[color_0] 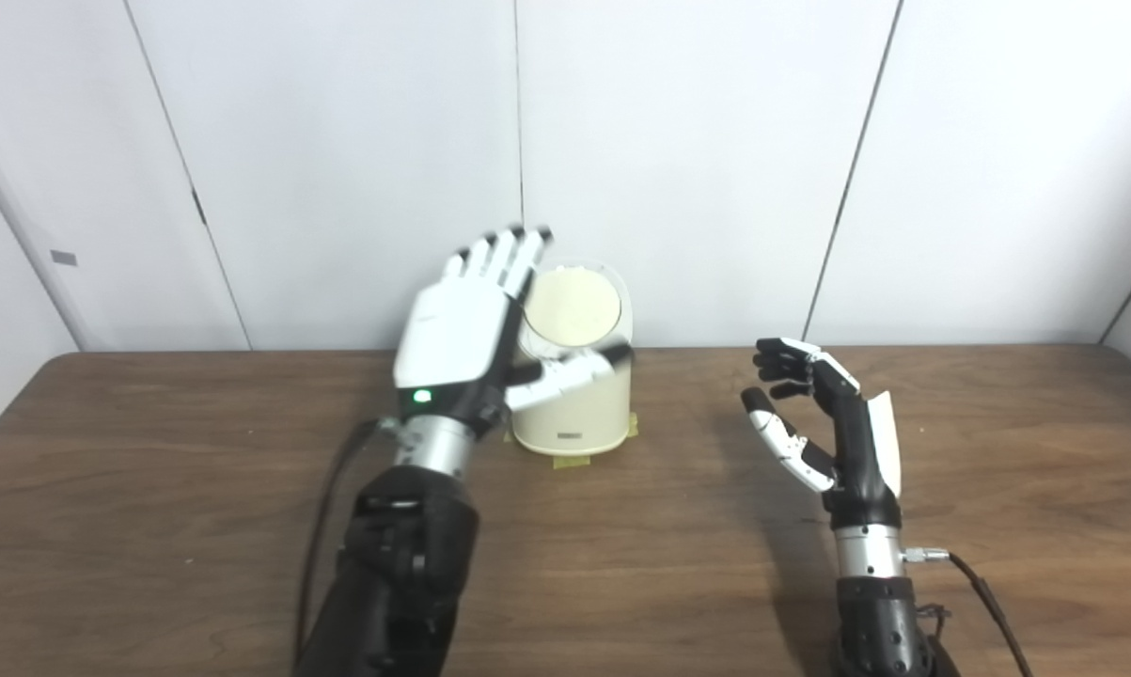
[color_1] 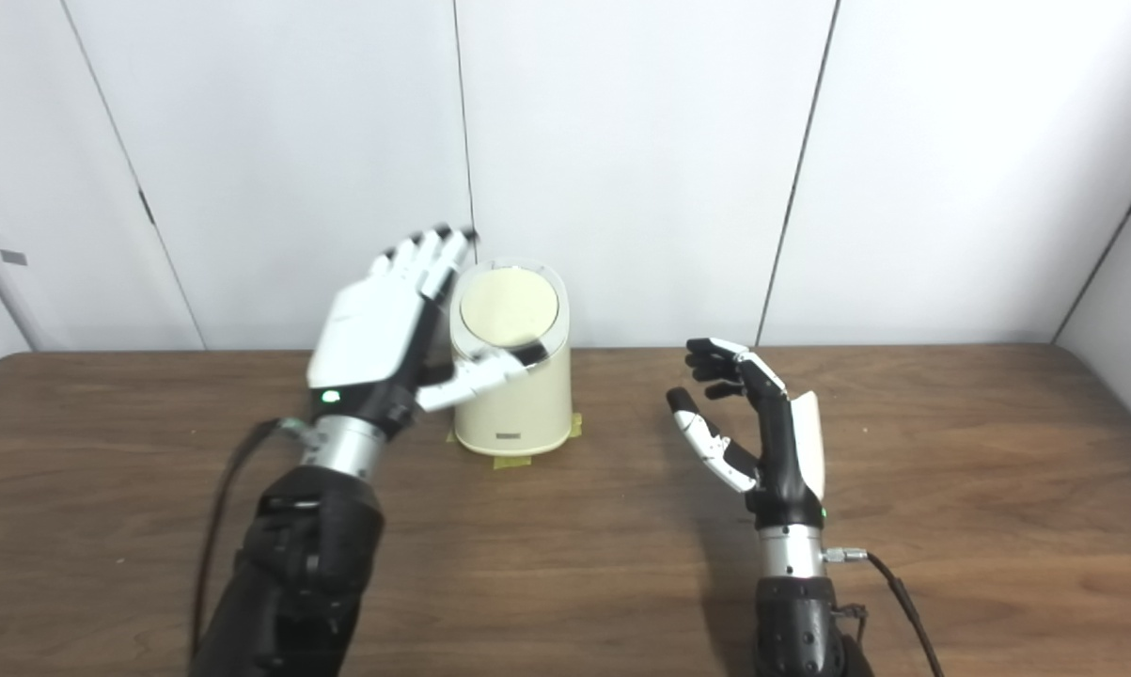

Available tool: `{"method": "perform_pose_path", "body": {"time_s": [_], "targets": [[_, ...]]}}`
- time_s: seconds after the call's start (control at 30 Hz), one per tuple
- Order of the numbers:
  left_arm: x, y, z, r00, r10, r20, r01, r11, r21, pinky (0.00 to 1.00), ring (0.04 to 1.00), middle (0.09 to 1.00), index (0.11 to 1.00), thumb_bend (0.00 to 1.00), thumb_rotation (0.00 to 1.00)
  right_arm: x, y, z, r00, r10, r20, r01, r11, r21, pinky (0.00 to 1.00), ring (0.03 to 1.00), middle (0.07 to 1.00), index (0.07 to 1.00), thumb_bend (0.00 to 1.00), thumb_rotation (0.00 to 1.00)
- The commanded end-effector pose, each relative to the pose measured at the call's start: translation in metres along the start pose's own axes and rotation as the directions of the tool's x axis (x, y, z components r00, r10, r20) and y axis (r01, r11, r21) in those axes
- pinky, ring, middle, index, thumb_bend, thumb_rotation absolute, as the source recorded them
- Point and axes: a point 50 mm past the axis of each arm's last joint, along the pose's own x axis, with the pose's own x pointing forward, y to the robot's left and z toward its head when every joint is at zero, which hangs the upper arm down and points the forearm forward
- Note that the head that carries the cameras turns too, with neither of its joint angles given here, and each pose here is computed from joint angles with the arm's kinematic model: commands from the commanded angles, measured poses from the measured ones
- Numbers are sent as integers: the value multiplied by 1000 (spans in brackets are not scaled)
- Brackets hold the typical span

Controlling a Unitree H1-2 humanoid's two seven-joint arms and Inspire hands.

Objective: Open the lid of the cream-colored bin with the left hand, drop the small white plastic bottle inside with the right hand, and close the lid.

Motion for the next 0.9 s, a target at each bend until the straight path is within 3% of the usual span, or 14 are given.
{"method": "perform_pose_path", "body": {"time_s": [0.0,0.03,0.13,0.27,0.37,0.47,0.63,0.73,0.87], "targets": [[-1,24,-3,945,299,134,-246,918,-310,853,892,891,885,480,966,-30,14,-11,998,23,-63,-21,999,33,538,632,657,677,238,481],[-6,26,-9,932,335,140,-260,885,-386,760,826,830,828,413,914,-30,14,-11,998,22,-65,-20,999,33,537,633,659,679,240,484],[-18,30,-22,920,370,132,-257,822,-509,687,752,759,755,311,806,-30,13,-12,998,21,-66,-19,999,30,537,636,664,682,244,499],[-40,24,-44,927,366,76,-248,753,-610,668,730,736,729,255,717,-30,10,-10,998,10,-61,-9,1000,15,523,627,655,675,256,508],[-56,16,-61,934,357,15,-267,725,-636,664,725,736,732,248,686,-31,6,-7,998,4,-61,-3,1000,25,524,628,659,673,260,506],[-70,8,-76,937,347,-35,-286,708,-645,653,718,736,738,276,639,-34,2,-5,998,0,-62,2,1000,25,520,626,660,669,258,451],[-93,-8,-90,941,318,-119,-315,686,-656,625,689,710,714,263,503,-37,0,-3,997,-7,-72,8,1000,16,531,625,650,653,274,458],[-105,-16,-100,947,283,-154,-311,677,-667,623,692,706,703,245,443,-40,-1,-3,996,-12,-83,14,1000,18,542,629,649,649,263,364],[-117,-24,-107,946,253,-201,-322,672,-667,643,711,713,704,256,428,-43,-3,-4,996,-10,-86,13,1000,26,543,626,647,650,271,404]]}}
